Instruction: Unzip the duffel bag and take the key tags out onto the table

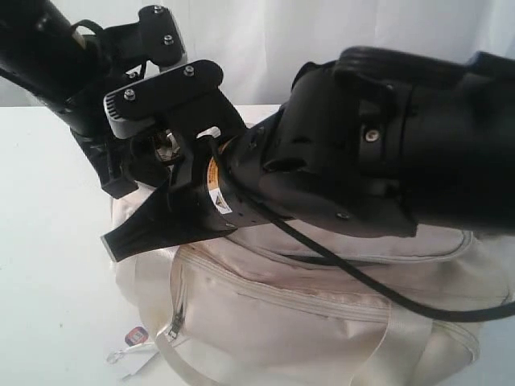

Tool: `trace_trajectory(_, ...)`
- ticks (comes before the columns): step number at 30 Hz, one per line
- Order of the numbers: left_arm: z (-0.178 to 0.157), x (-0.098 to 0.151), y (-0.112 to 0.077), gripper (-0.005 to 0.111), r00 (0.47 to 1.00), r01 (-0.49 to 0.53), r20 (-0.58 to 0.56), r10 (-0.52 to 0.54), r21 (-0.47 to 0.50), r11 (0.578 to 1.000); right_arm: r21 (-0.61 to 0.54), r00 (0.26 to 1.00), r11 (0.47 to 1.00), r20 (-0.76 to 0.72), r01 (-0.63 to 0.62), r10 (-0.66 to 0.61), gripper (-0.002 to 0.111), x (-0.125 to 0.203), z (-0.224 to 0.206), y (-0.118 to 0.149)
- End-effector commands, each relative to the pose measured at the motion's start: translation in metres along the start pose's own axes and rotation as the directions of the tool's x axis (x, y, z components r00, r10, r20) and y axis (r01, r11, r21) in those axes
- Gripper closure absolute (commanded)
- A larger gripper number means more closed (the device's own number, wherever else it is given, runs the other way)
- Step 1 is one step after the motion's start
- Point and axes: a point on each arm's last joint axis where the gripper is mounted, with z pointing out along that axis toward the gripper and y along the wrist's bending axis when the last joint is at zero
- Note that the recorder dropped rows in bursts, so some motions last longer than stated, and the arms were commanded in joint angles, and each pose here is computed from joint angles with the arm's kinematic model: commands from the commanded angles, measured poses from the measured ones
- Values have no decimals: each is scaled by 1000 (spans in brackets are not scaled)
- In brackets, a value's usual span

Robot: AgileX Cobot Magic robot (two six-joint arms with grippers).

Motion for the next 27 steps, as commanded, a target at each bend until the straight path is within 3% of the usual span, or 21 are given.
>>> trace_trajectory(1, 11, -2, 3, 52, 1000, -25, 14, 25, 20, 999, -12, 999, 1000, 25, -23, 24, 108, -4, -8, 0)
trace_trajectory(6, 18, -6, 9, 61, 999, -21, 40, 22, -20, 1000, -16, 999, 999, 14, -42, 42, 108, -3, -8, 0)
trace_trajectory(15, 18, -6, 10, 107, 999, -23, 48, 25, -31, 999, -7, 999, 999, 1, -42, 42, 108, -2, -8, -1)
trace_trajectory(27, 18, -10, 16, 107, 996, -26, 87, 35, -94, 995, -7, 999, 999, -3, -47, 47, 108, -1, -8, -1)
